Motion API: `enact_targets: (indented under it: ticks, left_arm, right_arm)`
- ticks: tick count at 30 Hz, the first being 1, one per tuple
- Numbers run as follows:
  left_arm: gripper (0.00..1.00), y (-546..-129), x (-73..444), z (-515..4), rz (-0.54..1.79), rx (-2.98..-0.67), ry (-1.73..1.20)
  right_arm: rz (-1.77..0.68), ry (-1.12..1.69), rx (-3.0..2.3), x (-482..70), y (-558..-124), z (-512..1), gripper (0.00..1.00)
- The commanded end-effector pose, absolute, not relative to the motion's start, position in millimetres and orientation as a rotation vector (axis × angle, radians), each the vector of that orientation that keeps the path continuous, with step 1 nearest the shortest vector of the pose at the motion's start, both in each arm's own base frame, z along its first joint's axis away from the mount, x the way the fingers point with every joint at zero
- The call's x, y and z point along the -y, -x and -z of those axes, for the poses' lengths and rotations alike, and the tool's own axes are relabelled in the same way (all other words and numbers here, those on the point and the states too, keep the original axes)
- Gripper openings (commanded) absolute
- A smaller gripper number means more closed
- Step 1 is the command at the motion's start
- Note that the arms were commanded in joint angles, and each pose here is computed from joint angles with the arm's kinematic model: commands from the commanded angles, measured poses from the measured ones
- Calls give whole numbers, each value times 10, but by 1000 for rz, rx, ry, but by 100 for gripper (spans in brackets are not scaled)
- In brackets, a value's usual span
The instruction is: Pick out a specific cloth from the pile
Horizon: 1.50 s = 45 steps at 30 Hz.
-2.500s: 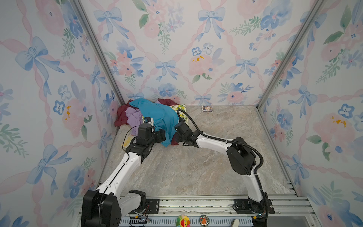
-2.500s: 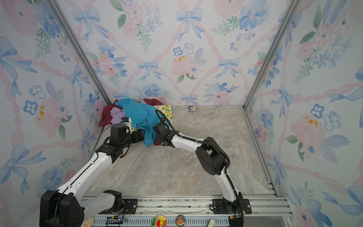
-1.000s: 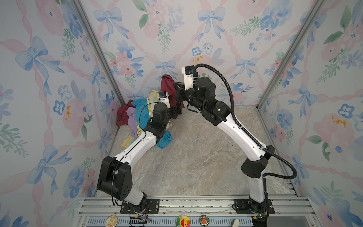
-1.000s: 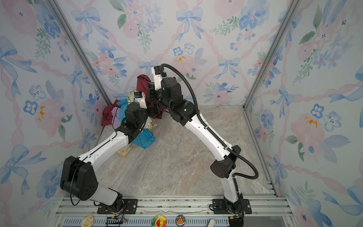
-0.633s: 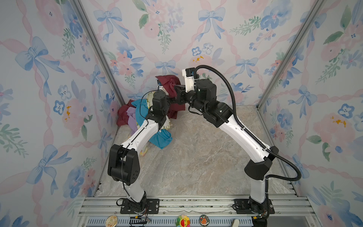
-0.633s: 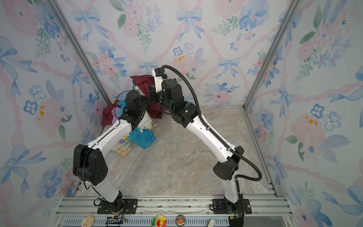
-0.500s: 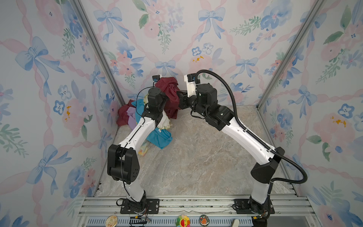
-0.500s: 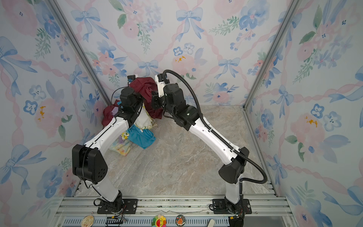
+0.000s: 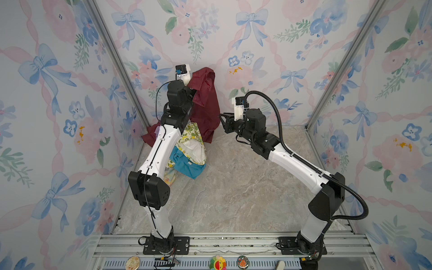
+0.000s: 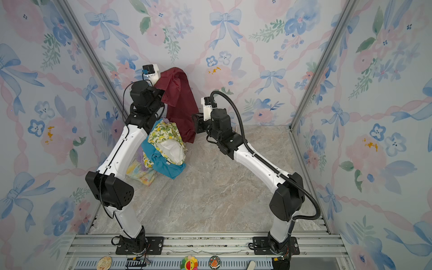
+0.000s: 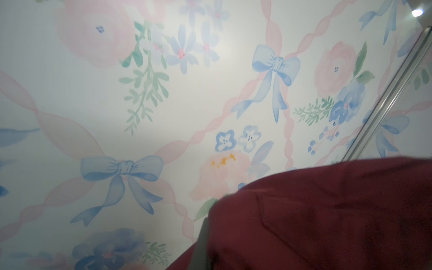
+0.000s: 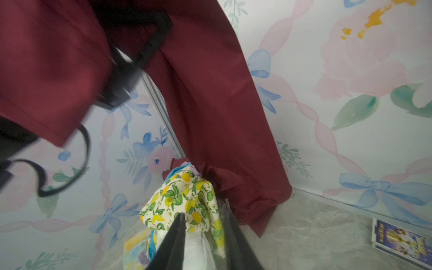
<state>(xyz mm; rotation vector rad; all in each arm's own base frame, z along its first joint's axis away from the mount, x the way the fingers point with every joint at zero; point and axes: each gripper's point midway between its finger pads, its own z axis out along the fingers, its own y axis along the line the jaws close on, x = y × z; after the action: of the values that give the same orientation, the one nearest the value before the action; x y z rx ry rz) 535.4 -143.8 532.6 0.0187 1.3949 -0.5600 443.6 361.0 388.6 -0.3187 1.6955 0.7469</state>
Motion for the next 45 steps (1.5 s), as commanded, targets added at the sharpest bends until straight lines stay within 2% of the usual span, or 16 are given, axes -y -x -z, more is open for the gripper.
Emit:
enact_targets:
  ticks: [1, 6, 12, 20, 27, 30, 31, 33, 34, 35, 40, 45]
  left_arm:
    - [0, -5021, 1285, -6020, 611, -1235, -27]
    - [0, -4971, 1162, -6031, 618, -1245, -26]
    - [0, -4870, 1213, -6045, 650, -1250, -60]
    - [0, -4636, 1269, -6063, 709, -1260, -88]
    - [0, -4376, 1258, -5966, 750, -1309, -87]
    - [0, -4263, 1245, -5888, 780, -1332, -70]
    - [0, -4227, 1249, -5858, 785, -1338, -72]
    - [0, -4201, 1210, -5780, 762, -1355, -68]
    - [0, -4205, 1155, -5727, 740, -1366, -57]
    - [0, -4226, 1096, -5675, 719, -1378, -41]
    - [0, -4378, 831, -5334, 636, -1443, 37]
    - [0, -4701, 568, -4862, 454, -1542, 111]
  right_arm:
    - [-749, 370, -1659, -3668, -4556, -3718, 47]
    - [-724, 412, -1544, -3733, -4672, -3592, 77]
    - [-747, 415, -1437, -3944, -4823, -3531, 92]
    - [-728, 414, -1365, -4430, -5178, -3445, 99]
    - [-763, 391, -1339, -4752, -5582, -3231, 99]
    - [-792, 326, -1297, -4762, -5755, -3189, 91]
    - [-794, 306, -1277, -4740, -5799, -3207, 76]
    - [-813, 280, -1246, -4677, -5846, -3278, 38]
    - [-823, 270, -1230, -4636, -5853, -3330, 11]
    - [-824, 262, -1222, -4607, -5843, -3384, 0]
    - [-837, 277, -1191, -4464, -5751, -3664, 0]
    - [-844, 278, -1180, -4392, -5649, -4067, 0]
